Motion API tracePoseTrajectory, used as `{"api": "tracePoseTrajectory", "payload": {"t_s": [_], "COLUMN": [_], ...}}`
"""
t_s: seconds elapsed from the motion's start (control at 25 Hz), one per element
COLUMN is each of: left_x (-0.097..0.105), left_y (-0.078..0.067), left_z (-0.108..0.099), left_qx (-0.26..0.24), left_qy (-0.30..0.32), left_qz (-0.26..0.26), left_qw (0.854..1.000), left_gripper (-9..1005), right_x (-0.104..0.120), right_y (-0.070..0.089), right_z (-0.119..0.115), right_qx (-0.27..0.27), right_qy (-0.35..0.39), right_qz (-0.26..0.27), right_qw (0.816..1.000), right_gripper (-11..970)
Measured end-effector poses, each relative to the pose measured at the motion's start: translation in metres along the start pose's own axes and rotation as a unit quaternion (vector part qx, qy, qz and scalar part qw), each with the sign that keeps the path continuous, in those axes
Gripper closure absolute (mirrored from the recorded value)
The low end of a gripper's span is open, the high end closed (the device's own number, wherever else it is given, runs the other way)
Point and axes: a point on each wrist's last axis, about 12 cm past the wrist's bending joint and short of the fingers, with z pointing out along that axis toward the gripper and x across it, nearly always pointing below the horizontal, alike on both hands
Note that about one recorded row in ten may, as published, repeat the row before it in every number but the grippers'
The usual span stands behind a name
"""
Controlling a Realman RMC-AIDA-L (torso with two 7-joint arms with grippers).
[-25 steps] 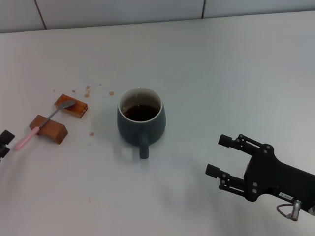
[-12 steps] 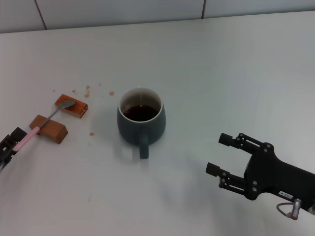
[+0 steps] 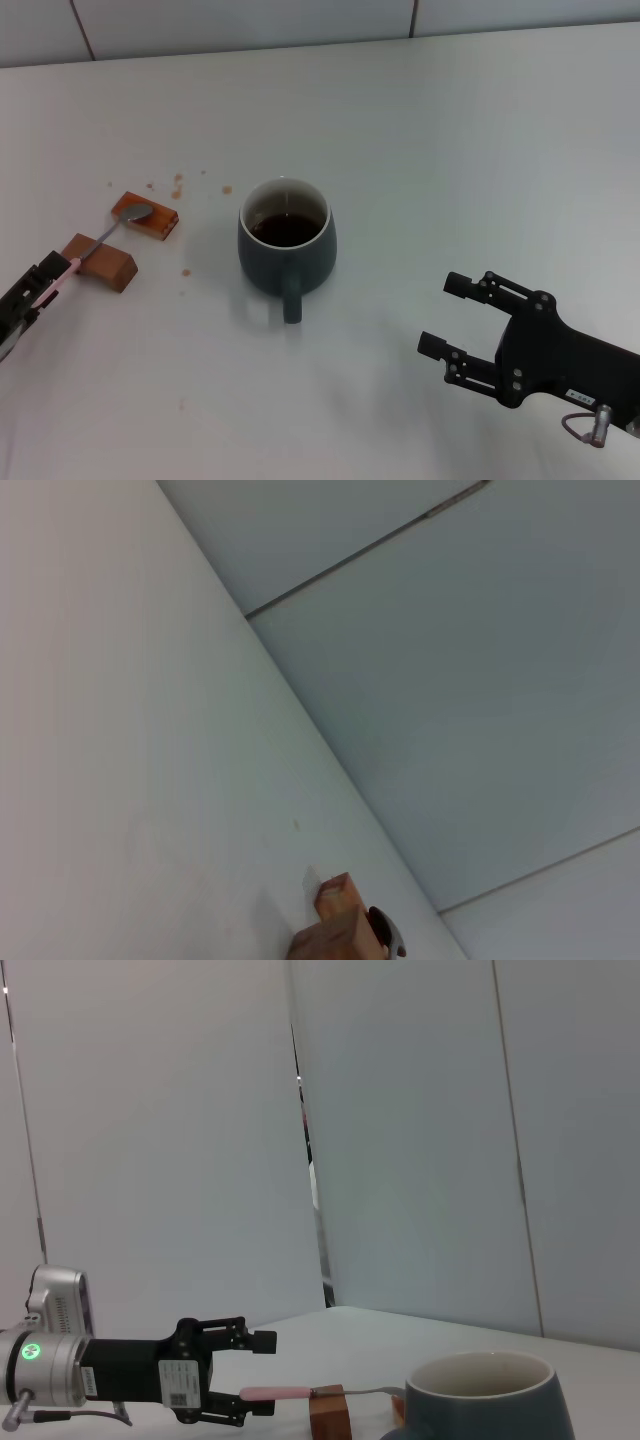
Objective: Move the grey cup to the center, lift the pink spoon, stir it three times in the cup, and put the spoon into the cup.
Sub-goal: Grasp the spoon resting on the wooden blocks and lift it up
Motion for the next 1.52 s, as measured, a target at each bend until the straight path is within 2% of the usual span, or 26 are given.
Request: {"api": "tracePoseTrajectory", "payload": {"t_s": [1.0, 1.2, 1.52], "left_x": [0.0, 0.0, 0.0], "left_y": [0.0, 0.001, 0.003], "left_z": [0.015, 0.016, 0.018], "left_qx": [-0.01, -0.013, -0.025], "left_qy": [0.009, 0.01, 0.011], "left_qz": [-0.014, -0.015, -0.021], "left_qw": [1.0, 1.0, 0.999], "left_gripper": [224, 337, 342], "right_x": [0.0, 0.0, 0.0], "right_y": [0.001, 0.001, 0.001], "right_z": [0.0, 0.0, 0.001], "right_qx": [-0.001, -0.002, -0.003], "right_qy": [-0.001, -0.001, -0.001], "right_qz": [0.002, 0.002, 0.002], "right_qw": [1.0, 1.0, 1.0], "right_gripper": [200, 200, 200]}}
